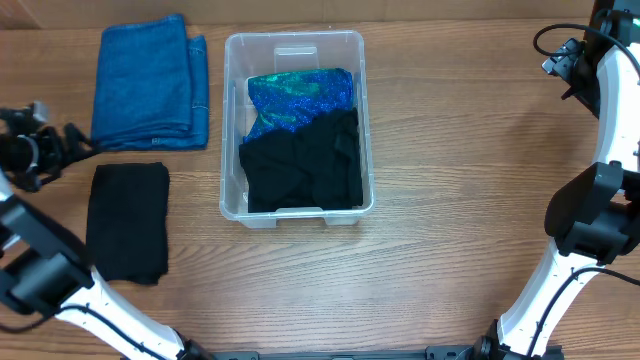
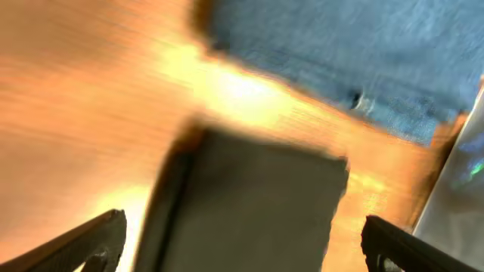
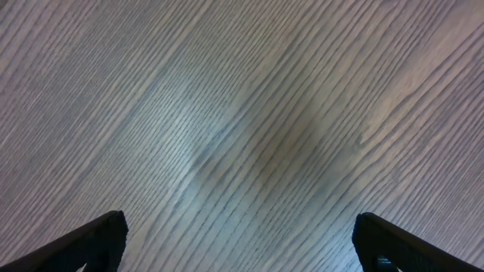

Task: Pack container
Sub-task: 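Grasp the left black cloth with the left gripper and lift it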

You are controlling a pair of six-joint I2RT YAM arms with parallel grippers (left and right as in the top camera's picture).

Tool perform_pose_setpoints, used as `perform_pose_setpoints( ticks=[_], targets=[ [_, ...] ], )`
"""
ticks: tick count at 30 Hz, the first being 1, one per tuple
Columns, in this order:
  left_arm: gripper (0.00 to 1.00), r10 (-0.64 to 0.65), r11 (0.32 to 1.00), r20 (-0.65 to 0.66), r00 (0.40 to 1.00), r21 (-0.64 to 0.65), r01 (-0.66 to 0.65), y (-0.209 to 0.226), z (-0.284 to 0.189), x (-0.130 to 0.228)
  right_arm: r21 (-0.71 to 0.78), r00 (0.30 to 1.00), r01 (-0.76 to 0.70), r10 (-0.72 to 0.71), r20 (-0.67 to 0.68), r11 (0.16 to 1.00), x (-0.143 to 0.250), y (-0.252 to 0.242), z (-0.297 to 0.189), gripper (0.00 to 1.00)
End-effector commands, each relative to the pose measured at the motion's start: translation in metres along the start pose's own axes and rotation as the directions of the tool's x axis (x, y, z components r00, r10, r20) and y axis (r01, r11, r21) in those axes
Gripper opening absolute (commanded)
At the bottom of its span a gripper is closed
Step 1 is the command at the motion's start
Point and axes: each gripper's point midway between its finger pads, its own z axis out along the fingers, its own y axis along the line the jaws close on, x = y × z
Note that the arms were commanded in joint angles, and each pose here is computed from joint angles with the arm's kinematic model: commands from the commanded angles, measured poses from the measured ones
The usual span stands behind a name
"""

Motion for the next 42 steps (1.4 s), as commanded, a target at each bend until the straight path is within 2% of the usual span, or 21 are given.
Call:
perform_pose_setpoints(
  ticks=[1,4,6,9,10,11,13,15,19,24,30,42],
  targets=[
    [1.00,0.006,0.992,-0.112,0.994,-0.127,-0.020,0.010,-0.020,0.032,0.010,1.000,-0.009,0.009,0.013,1.000,-0.003,-0.003,-0.001,1.00],
    [1.00,-0.010,0.997,-0.228,0.974,-0.072,-0.006,-0.002,0.000,0.062,0.009,1.000,-0.009,0.009,0.013,1.000,-0.004,-0.003,-0.001,1.00],
    [1.00,-0.019,0.996,-0.301,0.953,-0.088,-0.008,0.004,0.013,0.082,0.009,1.000,-0.009,0.009,0.013,1.000,-0.004,-0.003,-0.001,1.00],
    [1.00,-0.035,0.996,-0.334,0.942,-0.084,0.008,0.010,0.033,0.098,0.009,1.000,-0.009,0.009,0.013,1.000,-0.004,-0.003,-0.001,1.00],
    [1.00,-0.080,0.984,-0.368,0.927,-0.179,0.013,0.030,0.049,0.114,0.009,1.000,-0.009,0.009,0.013,1.000,-0.004,-0.003,-0.001,1.00],
    [1.00,-0.086,0.980,-0.360,0.929,-0.197,0.014,0.035,0.057,0.116,0.010,1.000,-0.009,0.009,0.013,1.000,-0.003,-0.003,-0.001,1.00],
    [1.00,-0.079,0.977,-0.339,0.938,-0.212,0.005,0.041,0.065,0.114,0.009,1.000,-0.009,0.009,0.013,1.000,-0.004,-0.003,-0.001,1.00],
    [1.00,-0.064,0.959,-0.309,0.949,-0.283,-0.028,0.058,0.071,0.108,0.009,1.000,-0.010,0.009,0.013,1.000,-0.004,-0.003,-0.001,1.00],
    [1.00,0.063,0.960,-0.312,0.948,-0.242,-0.144,0.058,0.075,0.102,0.009,1.000,-0.009,0.009,0.013,1.000,-0.004,-0.003,-0.001,1.00],
    [1.00,0.165,0.954,-0.304,0.938,-0.191,-0.230,0.054,0.078,0.096,0.010,1.000,-0.009,0.009,0.013,1.000,-0.003,-0.003,-0.001,1.00],
    [1.00,0.189,0.915,-0.366,0.911,-0.271,-0.298,0.073,0.070,0.100,0.009,1.000,-0.009,0.009,0.013,1.000,-0.004,-0.003,-0.001,1.00],
    [1.00,0.226,0.908,-0.341,0.913,-0.265,-0.324,0.075,0.073,0.093,0.009,1.000,-0.010,0.009,0.013,1.000,-0.004,-0.003,-0.001,1.00]
  ],
)
